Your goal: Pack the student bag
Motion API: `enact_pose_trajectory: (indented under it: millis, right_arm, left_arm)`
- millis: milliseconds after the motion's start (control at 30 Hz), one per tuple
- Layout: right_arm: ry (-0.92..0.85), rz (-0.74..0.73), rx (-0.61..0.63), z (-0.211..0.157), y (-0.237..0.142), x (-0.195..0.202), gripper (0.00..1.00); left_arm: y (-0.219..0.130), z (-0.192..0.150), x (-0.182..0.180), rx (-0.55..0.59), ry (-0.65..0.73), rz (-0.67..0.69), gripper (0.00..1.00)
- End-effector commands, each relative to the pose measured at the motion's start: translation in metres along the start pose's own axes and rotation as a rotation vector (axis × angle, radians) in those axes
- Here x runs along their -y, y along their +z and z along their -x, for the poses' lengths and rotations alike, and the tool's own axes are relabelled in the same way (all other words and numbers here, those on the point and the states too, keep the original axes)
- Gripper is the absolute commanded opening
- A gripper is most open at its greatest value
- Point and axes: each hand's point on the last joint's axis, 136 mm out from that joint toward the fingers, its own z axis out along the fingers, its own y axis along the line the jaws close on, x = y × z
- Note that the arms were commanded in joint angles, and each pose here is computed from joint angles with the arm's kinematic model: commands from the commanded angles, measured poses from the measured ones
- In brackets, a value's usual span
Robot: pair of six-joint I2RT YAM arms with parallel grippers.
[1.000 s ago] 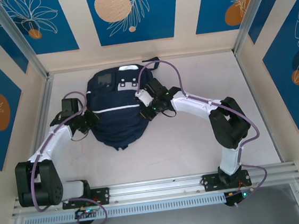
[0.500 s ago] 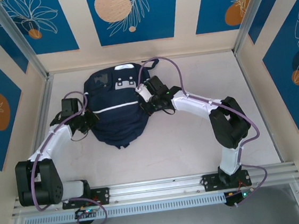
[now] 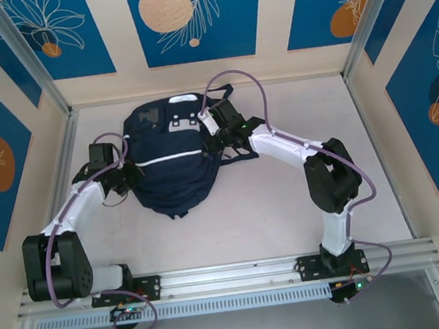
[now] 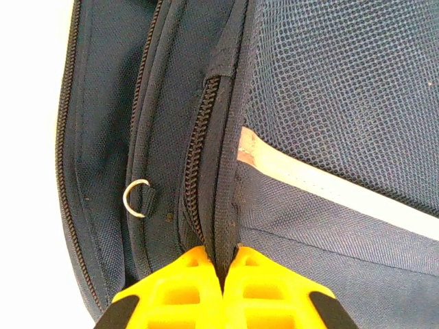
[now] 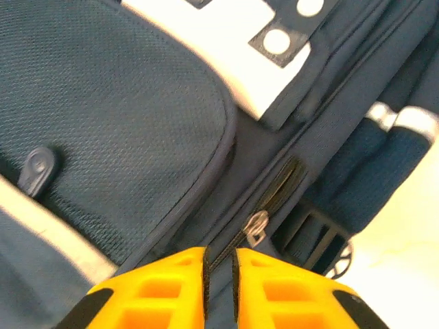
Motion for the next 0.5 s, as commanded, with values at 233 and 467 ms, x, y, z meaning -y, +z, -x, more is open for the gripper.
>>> enact_pose_trajectory:
  millis: [233, 467]
  right_arm:
    - [0.233, -0.005, 0.132, 0.002, -0.079, 0.024, 0.71]
    - [0.307, -0.384, 0.357, 0.002, -0.151, 0.102, 0.99]
  left_arm:
    - [-0.044, 0.036, -0.002, 0.150, 0.024, 0.103, 0.78]
    - [-0.097, 0.076, -0.018, 0.434, 0.099, 0.264, 1.00]
